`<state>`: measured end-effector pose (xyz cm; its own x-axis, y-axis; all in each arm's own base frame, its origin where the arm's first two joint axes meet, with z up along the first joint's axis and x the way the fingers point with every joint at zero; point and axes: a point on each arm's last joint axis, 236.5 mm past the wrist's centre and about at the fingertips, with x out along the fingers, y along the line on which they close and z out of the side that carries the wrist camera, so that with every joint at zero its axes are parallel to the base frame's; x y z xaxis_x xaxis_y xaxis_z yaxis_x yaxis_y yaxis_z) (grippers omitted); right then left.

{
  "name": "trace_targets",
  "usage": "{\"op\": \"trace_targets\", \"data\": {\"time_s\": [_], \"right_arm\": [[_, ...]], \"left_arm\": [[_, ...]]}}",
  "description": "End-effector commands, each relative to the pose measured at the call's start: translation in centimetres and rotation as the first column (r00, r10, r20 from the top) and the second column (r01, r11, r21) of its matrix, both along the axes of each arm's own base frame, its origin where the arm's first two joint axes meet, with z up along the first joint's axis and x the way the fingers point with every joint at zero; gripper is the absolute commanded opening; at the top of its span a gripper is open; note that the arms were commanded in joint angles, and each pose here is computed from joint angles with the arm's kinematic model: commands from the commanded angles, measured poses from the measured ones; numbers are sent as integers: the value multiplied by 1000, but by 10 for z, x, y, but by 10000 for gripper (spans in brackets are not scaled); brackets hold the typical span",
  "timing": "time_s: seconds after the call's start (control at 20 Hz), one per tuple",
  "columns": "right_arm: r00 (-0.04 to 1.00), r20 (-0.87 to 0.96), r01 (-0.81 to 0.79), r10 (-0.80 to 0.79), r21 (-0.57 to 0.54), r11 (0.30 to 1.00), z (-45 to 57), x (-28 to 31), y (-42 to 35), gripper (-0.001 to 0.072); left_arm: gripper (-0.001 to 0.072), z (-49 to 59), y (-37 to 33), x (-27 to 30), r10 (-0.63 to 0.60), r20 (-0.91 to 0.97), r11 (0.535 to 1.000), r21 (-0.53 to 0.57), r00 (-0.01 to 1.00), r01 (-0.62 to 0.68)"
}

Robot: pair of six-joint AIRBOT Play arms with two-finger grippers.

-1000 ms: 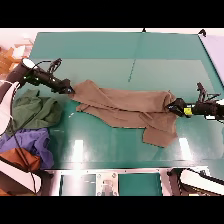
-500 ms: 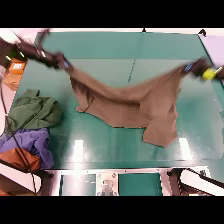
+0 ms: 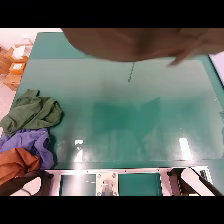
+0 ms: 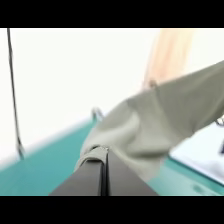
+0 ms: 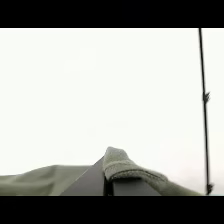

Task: Fold the shirts.

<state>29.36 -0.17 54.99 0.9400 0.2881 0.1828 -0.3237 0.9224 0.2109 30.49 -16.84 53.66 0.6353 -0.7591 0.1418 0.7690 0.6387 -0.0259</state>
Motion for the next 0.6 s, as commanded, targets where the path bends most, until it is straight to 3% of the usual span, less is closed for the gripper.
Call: {"op": "trace_targets", "data": {"time_s": [0.0, 0.25, 0.4, 0.55], "right_arm": [[989, 108, 105, -96, -87, 991, 31, -47, 24, 20], [999, -1, 52, -52, -108, 993, 1, -44, 34, 20], [986, -158, -39, 44, 40, 998, -59, -5, 13, 21], [932, -341, -54, 121, 201, 978, -174, 64, -4, 21]], "left_arm": [[31, 49, 9, -84, 102, 216, 994, 3, 971, -105], [31, 15, 50, -42, 327, 72, 940, 73, 942, -332], [30, -45, 65, 26, 375, -103, 923, 138, 921, -360], [31, -159, 59, 113, 309, -392, 950, 177, 866, -258]]}}
